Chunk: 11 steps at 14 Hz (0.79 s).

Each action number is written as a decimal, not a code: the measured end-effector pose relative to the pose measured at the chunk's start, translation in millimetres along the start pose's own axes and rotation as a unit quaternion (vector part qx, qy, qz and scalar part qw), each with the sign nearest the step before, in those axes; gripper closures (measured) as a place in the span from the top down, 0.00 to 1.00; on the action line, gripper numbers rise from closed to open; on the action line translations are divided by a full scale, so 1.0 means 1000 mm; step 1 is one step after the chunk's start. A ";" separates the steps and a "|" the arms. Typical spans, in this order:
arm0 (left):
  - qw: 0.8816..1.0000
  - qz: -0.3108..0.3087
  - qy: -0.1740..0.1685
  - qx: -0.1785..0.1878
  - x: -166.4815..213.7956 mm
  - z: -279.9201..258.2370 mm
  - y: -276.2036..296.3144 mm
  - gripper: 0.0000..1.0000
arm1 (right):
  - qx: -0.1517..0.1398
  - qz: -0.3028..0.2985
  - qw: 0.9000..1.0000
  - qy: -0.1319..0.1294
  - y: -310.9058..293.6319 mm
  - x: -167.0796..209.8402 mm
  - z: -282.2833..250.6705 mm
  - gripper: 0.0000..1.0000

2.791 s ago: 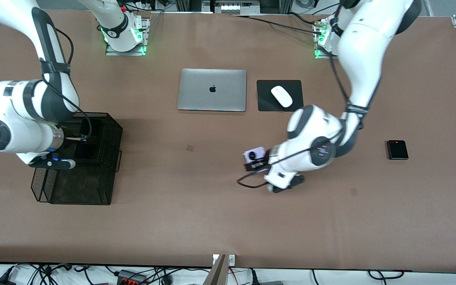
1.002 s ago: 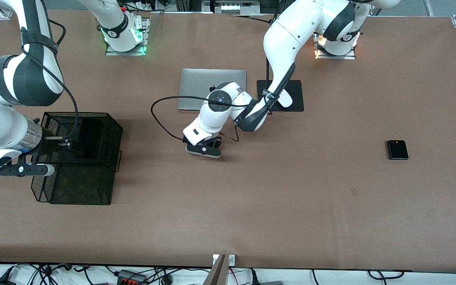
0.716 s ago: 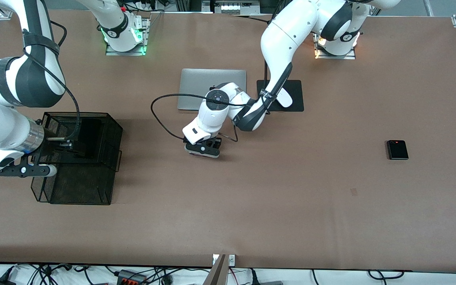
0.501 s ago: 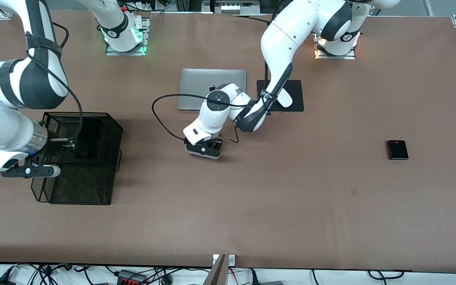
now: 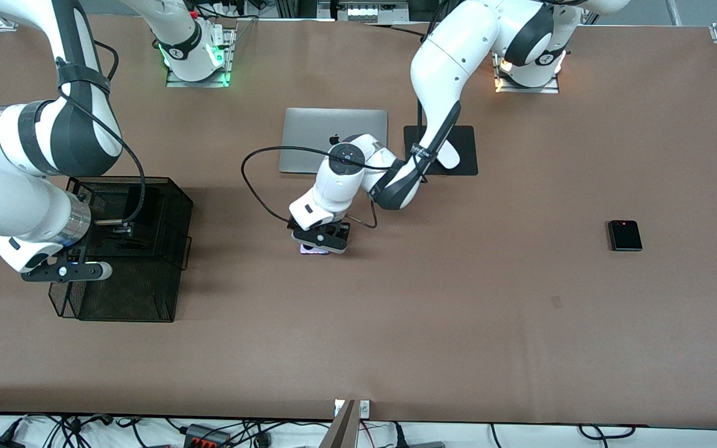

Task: Place phones with both arms
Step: 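Carry the white phone to the laptop front and lower it with the left gripper, then release the white phone while the right gripper reaches toward it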

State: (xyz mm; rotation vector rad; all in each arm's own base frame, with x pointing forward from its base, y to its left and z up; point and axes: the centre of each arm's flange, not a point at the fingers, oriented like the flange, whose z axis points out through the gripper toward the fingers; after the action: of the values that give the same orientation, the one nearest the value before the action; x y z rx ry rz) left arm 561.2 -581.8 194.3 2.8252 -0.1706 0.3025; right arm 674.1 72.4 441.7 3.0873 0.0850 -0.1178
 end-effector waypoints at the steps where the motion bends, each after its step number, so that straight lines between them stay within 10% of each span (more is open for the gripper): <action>1: 1.000 -0.007 0.001 0.003 0.010 -0.005 -0.008 1.00 | 0.000 -0.004 1.000 0.000 -0.004 0.000 0.000 1.00; 6: 0.998 -0.050 -0.014 0.033 0.084 -0.065 -0.080 1.00 | -0.002 -0.042 0.999 0.005 -0.058 -0.004 0.000 1.00; 11: 0.985 -0.106 -0.101 0.091 0.131 -0.179 -0.173 1.00 | -0.003 -0.085 0.996 0.016 -0.120 -0.002 0.021 1.00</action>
State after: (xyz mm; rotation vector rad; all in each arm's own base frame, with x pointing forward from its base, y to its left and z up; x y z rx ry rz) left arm 680.5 -374.4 343.4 3.0179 0.1216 -0.0163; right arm 663.7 190.9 414.7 3.0707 0.3484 -0.0742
